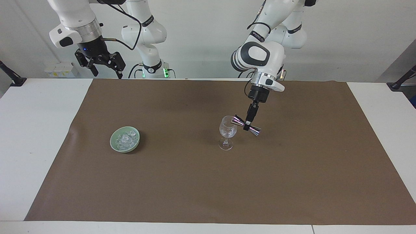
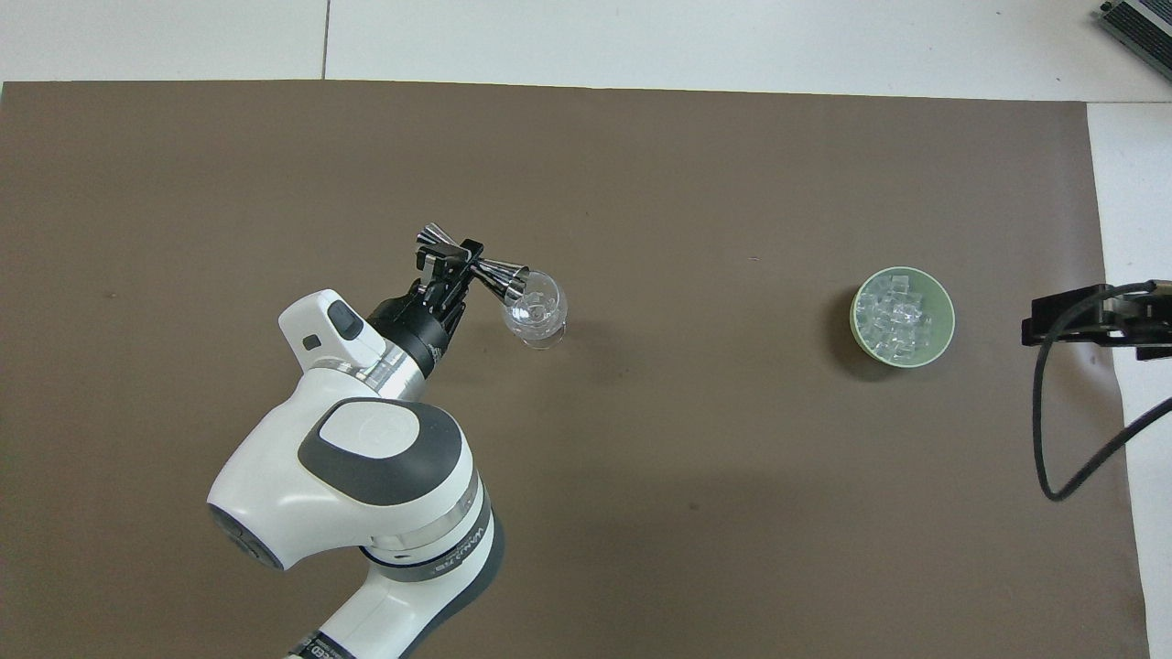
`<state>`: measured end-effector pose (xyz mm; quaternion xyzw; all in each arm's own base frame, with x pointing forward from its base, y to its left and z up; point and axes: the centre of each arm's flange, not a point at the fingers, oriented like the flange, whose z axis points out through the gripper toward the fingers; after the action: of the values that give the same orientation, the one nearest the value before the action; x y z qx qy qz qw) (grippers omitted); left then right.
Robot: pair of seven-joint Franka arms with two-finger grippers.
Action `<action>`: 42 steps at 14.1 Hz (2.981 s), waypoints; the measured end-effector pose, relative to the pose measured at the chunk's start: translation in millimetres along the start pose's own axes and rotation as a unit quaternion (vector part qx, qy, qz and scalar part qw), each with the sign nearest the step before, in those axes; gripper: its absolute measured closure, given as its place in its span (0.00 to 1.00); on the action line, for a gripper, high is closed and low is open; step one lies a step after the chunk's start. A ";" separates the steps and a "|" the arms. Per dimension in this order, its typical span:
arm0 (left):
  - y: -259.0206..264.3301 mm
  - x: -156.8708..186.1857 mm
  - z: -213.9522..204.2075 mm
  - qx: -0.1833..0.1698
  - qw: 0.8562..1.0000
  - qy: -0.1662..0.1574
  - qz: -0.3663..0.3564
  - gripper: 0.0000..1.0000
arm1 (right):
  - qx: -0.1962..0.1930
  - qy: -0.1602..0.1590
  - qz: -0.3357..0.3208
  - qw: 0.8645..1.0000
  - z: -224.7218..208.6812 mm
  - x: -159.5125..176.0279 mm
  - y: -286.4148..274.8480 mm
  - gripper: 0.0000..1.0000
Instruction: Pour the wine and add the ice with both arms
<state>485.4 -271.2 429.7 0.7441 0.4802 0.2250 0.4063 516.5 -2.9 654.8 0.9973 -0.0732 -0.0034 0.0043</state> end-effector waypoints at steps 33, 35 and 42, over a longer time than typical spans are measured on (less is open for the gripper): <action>17.8 -13.9 -7.0 -0.011 0.987 0.017 0.157 0.79 | 0.000 0.000 0.000 1.000 0.0 0.0 0.0 0.00; 17.1 -18.2 -8.0 -0.009 0.986 0.019 0.164 0.79 | 0.000 0.000 0.000 1.000 0.0 0.0 0.0 0.00; 16.2 -20.1 -7.9 -0.008 0.986 0.019 0.167 0.79 | 0.000 0.000 0.000 1.000 0.0 0.0 0.0 0.00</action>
<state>479.6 -289.5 448.5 0.8065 0.3547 0.3075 0.3594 516.5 -2.9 654.8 0.9973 -0.0732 -0.0034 0.0043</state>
